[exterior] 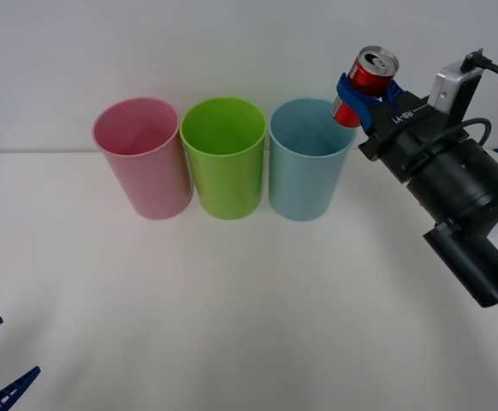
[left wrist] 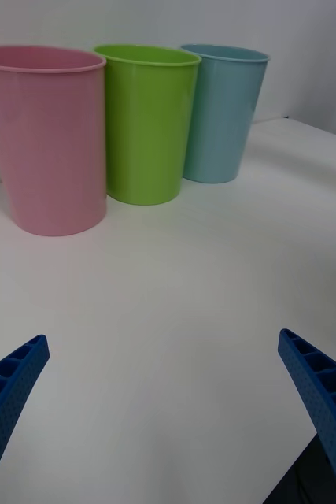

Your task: Put cans in the blue bin and PET bottles in the pink bin and trash in the green bin.

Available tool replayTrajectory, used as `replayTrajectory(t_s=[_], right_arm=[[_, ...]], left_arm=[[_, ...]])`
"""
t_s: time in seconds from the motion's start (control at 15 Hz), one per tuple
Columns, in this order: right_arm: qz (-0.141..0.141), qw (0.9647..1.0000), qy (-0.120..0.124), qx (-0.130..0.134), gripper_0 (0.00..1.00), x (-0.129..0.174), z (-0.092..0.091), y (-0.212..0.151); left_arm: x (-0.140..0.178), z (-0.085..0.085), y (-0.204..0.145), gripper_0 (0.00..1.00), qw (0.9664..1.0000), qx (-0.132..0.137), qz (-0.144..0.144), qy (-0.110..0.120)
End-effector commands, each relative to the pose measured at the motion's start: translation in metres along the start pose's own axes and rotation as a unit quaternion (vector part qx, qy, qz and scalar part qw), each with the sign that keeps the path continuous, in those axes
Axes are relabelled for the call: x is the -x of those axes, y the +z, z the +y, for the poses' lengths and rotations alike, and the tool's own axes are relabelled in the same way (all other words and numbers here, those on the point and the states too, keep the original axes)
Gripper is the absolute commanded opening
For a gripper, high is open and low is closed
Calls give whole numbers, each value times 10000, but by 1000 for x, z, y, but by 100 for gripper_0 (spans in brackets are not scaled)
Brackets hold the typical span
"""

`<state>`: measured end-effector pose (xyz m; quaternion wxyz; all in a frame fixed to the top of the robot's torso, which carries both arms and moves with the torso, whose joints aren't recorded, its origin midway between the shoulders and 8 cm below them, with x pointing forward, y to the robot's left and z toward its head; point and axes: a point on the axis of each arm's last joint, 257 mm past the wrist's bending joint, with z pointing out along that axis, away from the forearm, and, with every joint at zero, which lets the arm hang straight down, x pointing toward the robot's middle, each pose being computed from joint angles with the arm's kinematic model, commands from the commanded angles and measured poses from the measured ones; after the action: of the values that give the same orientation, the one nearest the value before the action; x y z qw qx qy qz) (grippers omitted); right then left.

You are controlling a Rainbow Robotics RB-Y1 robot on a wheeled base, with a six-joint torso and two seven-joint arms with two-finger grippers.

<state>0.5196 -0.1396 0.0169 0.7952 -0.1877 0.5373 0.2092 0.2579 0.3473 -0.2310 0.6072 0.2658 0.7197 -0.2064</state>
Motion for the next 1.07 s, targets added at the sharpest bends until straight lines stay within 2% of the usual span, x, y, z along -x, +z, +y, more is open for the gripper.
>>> replayTrajectory(t_s=[0.07, 0.13, 0.27, 0.53, 1.07], right_arm=[[173, 9998, -58, -44, 0, -18, -12, 26], [244, 9997, -44, -54, 0, -26, -16, 33], [423, 9989, -182, -80, 0, -40, -22, 47], [658, 9977, -156, -32, 0, -60, -23, 66], [929, 9953, -269, 5, 0, -81, -22, 73]], left_arm=[[0, 0, 0, 100, 10000, 0, 0, 0], [0, 0, 0, 100, 10000, 0, 0, 0], [0, 0, 0, 100, 10000, 0, 0, 0], [0, 0, 0, 100, 10000, 0, 0, 0], [0, 0, 0, 100, 10000, 0, 0, 0]])
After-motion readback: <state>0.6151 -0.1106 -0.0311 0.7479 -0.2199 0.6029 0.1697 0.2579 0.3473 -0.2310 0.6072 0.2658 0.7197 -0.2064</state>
